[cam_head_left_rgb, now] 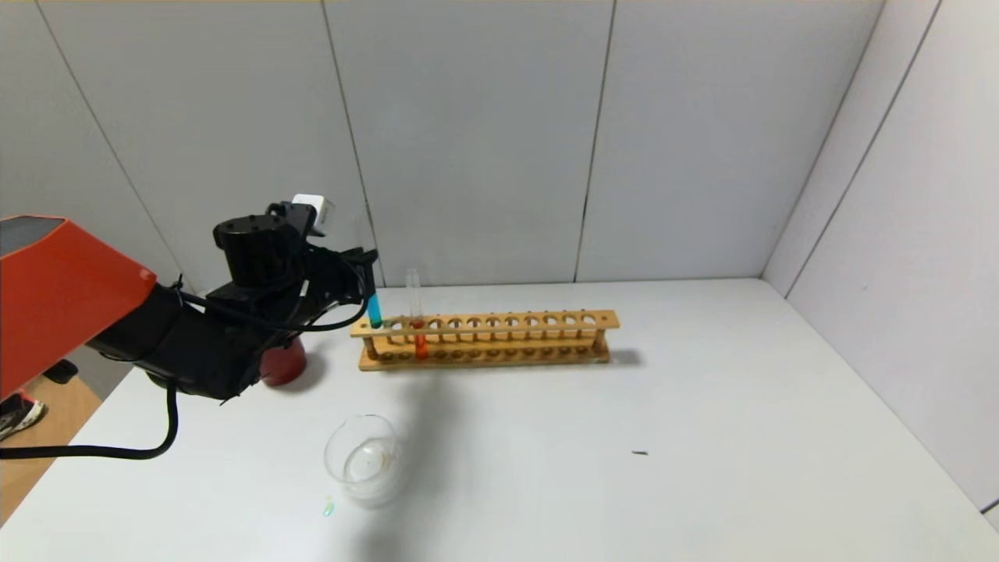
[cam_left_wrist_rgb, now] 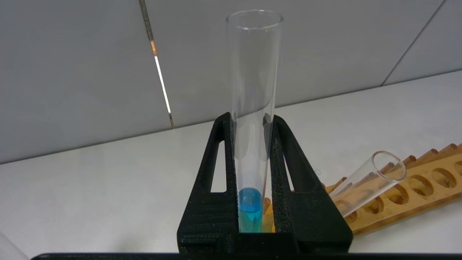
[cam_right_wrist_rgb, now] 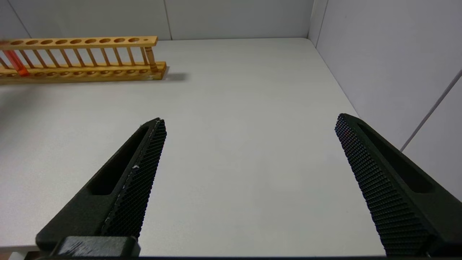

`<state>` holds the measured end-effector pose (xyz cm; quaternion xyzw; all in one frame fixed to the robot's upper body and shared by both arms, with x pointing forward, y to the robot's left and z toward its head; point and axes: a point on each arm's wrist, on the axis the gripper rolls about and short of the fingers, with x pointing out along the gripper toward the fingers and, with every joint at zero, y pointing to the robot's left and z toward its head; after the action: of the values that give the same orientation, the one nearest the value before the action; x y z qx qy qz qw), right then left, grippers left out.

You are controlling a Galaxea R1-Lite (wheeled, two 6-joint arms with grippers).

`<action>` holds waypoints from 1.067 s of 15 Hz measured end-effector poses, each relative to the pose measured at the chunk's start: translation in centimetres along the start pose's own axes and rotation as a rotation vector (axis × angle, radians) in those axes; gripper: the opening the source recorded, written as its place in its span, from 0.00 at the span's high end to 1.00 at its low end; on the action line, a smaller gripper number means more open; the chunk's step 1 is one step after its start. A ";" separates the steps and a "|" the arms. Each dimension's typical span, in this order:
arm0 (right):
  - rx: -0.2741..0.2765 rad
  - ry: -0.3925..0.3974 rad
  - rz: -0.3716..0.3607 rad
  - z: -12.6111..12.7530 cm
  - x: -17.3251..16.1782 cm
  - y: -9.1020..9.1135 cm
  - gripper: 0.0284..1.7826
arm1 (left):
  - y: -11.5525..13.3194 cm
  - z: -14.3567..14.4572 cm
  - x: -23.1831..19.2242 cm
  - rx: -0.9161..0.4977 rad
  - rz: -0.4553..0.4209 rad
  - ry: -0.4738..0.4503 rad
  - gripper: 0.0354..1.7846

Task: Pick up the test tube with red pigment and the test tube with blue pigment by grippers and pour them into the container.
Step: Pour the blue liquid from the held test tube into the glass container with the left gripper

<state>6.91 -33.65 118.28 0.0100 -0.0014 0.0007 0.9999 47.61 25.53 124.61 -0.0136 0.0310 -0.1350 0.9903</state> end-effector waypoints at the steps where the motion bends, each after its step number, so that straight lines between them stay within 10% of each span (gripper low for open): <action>1: 0.000 0.000 0.000 0.0 0.0 0.0 0.04 | 0.0 0.2 0.0 0.001 0.001 -0.007 0.85; 16: 0.000 0.000 0.000 0.0 0.0 0.0 0.04 | -1.8 3.9 -3.6 -0.025 -0.005 0.022 0.85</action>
<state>6.91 -33.65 118.28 0.0100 -0.0014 0.0007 0.9999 43.95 24.78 128.79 -0.0245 0.0438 -0.1372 0.9893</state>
